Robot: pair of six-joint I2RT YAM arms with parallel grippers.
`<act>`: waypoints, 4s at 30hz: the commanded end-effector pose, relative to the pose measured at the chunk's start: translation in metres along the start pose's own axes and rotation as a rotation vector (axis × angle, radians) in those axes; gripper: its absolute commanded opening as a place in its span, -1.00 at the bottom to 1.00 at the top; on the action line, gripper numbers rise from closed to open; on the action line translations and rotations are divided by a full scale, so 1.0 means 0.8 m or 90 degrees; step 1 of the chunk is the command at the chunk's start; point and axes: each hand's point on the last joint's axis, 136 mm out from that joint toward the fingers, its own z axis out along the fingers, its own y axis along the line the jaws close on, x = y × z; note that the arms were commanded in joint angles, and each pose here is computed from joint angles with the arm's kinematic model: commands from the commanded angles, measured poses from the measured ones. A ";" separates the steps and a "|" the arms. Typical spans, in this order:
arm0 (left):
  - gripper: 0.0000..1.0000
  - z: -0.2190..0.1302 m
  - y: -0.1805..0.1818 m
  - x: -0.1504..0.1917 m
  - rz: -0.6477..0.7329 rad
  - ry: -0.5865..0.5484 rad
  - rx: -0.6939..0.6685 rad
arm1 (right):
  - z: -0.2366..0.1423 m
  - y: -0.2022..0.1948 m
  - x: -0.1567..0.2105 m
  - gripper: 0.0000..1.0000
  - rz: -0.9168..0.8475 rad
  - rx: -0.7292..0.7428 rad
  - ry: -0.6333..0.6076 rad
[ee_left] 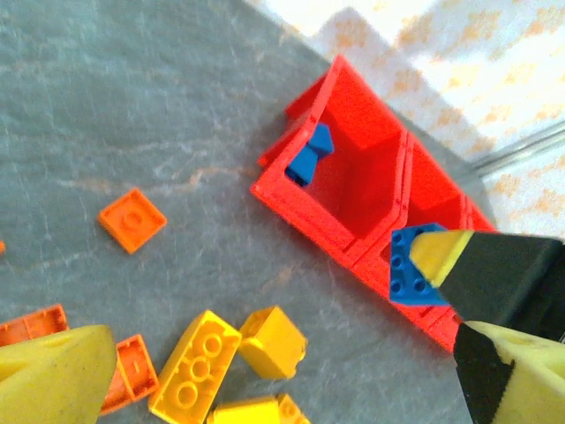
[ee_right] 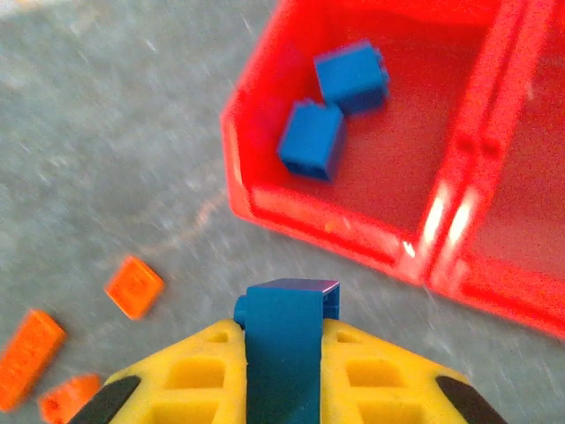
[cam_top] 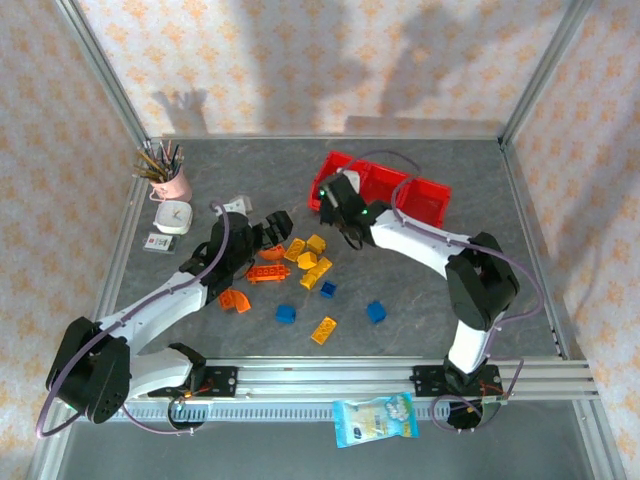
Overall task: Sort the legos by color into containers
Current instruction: Place the lego in the container, then pick up the lego from the bottom-center of the table, then place the lego in the container.
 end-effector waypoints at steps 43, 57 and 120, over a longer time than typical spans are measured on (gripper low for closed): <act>0.98 0.000 -0.016 0.001 0.039 0.049 0.033 | -0.038 -0.084 -0.015 0.39 -0.025 0.052 0.015; 0.98 -0.026 -0.028 0.071 0.007 0.082 0.055 | -0.095 -0.132 0.179 0.60 -0.025 0.055 0.192; 0.98 -0.026 -0.018 -0.012 0.031 -0.016 0.019 | -0.001 -0.047 -0.056 -0.38 -0.027 0.063 -0.058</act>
